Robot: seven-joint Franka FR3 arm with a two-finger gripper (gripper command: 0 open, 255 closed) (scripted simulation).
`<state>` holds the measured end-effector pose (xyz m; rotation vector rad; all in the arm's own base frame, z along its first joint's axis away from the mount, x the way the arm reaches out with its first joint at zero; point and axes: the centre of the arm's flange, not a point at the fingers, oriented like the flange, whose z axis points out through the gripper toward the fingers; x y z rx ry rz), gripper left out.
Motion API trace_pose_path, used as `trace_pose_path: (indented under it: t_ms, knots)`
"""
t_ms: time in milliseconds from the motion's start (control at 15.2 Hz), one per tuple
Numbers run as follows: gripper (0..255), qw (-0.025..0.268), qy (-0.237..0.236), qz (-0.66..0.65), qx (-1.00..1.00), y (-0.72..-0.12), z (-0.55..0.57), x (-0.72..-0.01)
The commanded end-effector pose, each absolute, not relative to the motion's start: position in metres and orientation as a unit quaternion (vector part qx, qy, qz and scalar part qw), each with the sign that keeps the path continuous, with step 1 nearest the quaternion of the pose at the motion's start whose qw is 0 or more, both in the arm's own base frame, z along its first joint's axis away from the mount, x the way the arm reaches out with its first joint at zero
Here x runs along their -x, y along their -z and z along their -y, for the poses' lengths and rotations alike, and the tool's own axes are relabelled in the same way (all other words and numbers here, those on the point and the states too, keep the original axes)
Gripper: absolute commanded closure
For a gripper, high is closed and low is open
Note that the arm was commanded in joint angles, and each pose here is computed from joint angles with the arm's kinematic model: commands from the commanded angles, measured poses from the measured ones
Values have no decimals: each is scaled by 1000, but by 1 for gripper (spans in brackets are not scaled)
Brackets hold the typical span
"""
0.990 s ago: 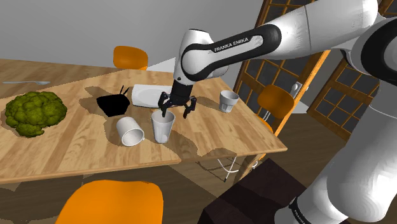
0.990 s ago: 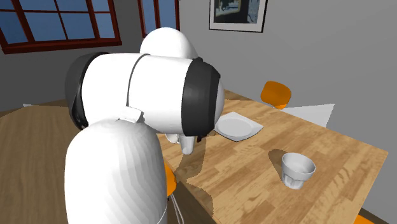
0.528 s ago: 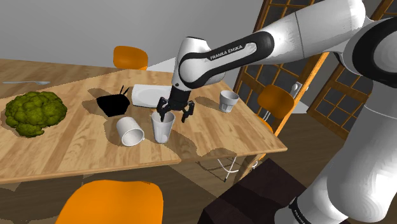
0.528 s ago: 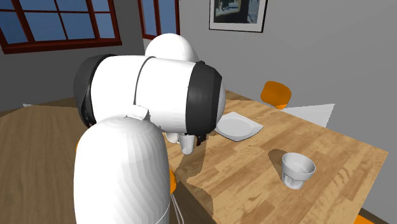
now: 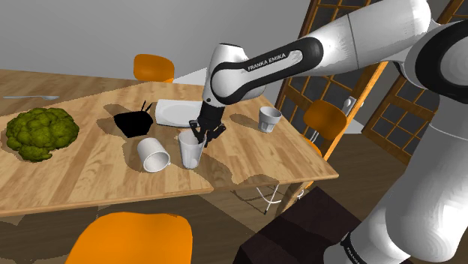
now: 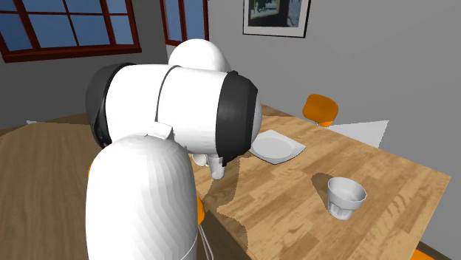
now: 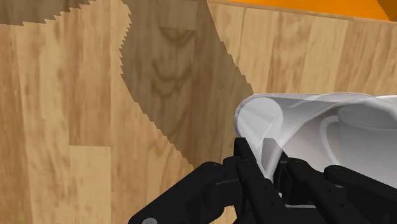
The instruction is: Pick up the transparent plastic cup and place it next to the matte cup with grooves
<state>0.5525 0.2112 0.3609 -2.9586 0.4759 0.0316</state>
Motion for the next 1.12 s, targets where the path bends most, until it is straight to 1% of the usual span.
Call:
trace_pose_path:
  t_ms: [0,330,1056]
  knots:
    - [255,72,-11,-158,985,-361,-211,-552]
    - [255,72,-11,-158,985,-361,-211,-552]
    - [255,72,-11,-158,985,-419,-211,-552]
